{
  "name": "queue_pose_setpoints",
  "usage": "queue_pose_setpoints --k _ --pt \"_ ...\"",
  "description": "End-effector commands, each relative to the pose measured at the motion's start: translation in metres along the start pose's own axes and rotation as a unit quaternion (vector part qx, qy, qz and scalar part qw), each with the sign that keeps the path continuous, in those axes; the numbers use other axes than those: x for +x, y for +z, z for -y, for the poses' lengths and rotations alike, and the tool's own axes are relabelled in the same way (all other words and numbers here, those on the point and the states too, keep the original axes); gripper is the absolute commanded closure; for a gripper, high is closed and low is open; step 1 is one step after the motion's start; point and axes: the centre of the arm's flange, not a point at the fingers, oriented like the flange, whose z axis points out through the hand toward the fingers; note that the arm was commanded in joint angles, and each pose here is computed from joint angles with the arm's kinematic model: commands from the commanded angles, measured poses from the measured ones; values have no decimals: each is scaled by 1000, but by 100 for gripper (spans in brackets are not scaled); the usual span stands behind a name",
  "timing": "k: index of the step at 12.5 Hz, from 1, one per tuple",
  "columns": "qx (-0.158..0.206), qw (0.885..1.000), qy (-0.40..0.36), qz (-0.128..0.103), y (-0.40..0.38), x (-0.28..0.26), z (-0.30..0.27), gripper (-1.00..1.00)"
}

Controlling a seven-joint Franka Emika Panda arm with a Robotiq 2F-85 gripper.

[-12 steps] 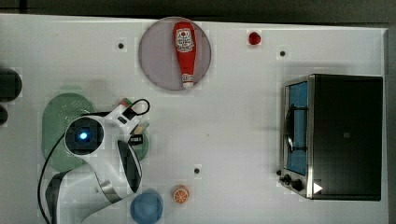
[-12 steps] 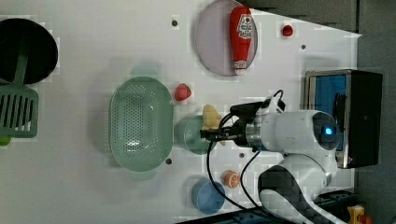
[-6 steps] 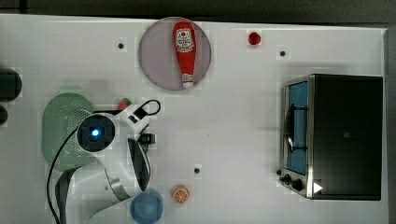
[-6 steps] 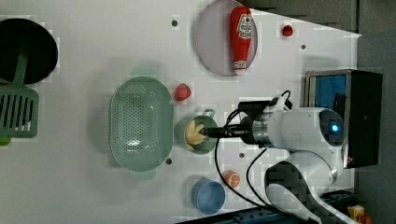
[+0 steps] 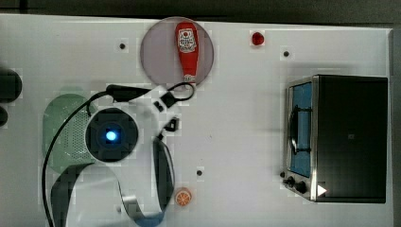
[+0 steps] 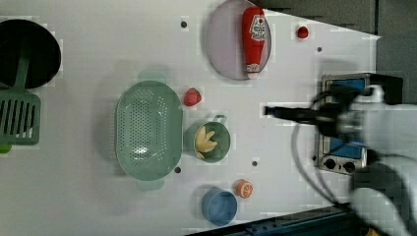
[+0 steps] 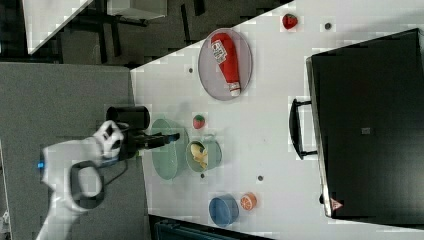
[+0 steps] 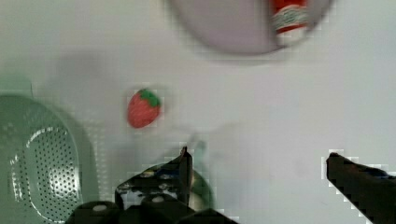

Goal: Pick Banana and place it in mug.

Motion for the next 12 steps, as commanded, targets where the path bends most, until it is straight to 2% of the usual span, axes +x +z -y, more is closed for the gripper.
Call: queue_pose_setpoints --k 1,2,4,5,7,9,10,11,12 --pt "-9 997 72 -3 -82 3 -52 -100" --pt "-8 995 96 0 -100 5 -77 -100" --pt "-2 990 138 -18 -133 14 -123 -100" --pt "1 988 154 -20 -145 16 -141 -100" --pt "2 981 195 -7 -163 18 -168 -100" --pt "0 957 290 -2 -180 20 -186 -100" --pt "-6 945 327 15 -184 16 -188 -100" --pt "-12 940 339 25 -186 14 -186 -100" --pt "-16 939 341 24 -189 15 -185 -100"
